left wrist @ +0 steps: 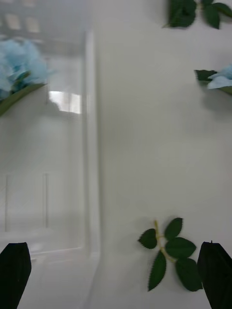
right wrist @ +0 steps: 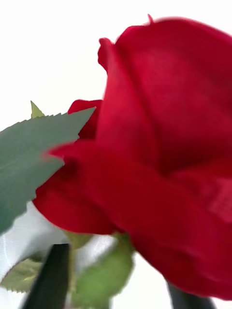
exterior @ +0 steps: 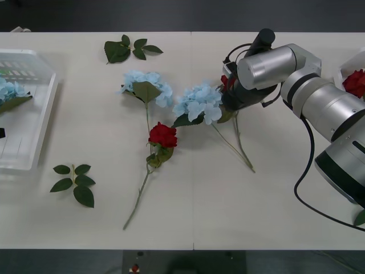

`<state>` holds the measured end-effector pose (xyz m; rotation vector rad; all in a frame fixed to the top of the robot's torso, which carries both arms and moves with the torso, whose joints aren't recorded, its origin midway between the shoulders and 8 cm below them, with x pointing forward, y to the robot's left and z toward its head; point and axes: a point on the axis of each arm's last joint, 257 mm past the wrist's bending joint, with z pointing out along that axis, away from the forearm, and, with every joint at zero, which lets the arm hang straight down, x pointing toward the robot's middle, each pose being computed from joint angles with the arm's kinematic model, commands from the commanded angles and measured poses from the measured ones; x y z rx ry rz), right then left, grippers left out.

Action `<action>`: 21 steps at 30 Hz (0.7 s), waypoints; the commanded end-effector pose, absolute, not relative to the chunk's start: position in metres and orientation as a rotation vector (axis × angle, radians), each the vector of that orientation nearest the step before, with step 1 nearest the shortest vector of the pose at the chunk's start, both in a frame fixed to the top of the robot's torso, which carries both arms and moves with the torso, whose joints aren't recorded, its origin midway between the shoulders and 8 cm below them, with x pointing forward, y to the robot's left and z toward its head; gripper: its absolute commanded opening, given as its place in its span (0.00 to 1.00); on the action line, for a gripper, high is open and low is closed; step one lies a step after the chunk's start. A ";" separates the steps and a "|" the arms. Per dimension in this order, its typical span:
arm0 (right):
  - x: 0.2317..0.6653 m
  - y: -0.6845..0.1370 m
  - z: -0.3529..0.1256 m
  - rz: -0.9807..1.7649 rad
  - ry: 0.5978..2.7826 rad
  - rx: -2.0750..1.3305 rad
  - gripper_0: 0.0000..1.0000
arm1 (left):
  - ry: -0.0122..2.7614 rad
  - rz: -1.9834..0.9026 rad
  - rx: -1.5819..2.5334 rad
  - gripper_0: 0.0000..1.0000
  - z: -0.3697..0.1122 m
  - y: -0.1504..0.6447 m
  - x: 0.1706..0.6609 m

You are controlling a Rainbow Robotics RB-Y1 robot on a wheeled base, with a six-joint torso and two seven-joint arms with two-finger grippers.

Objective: Put the red flowers into the right box and the blue flowers into the left box

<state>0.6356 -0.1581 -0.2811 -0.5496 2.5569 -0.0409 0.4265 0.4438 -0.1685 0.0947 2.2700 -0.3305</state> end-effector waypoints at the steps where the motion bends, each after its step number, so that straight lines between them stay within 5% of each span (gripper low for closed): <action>1: 0.651 -0.139 -0.254 -0.036 2.492 -0.571 0.37 | 2.232 -0.349 0.284 1.00 -0.129 0.392 0.440; 12: 0.655 -0.140 -0.260 -0.047 2.474 -0.582 0.01 | 2.345 -0.390 0.239 1.00 -0.152 0.306 0.462; 21: 0.656 -0.151 -0.259 -0.059 2.476 -0.578 0.00 | 2.321 -0.263 0.182 1.00 -0.178 0.264 0.506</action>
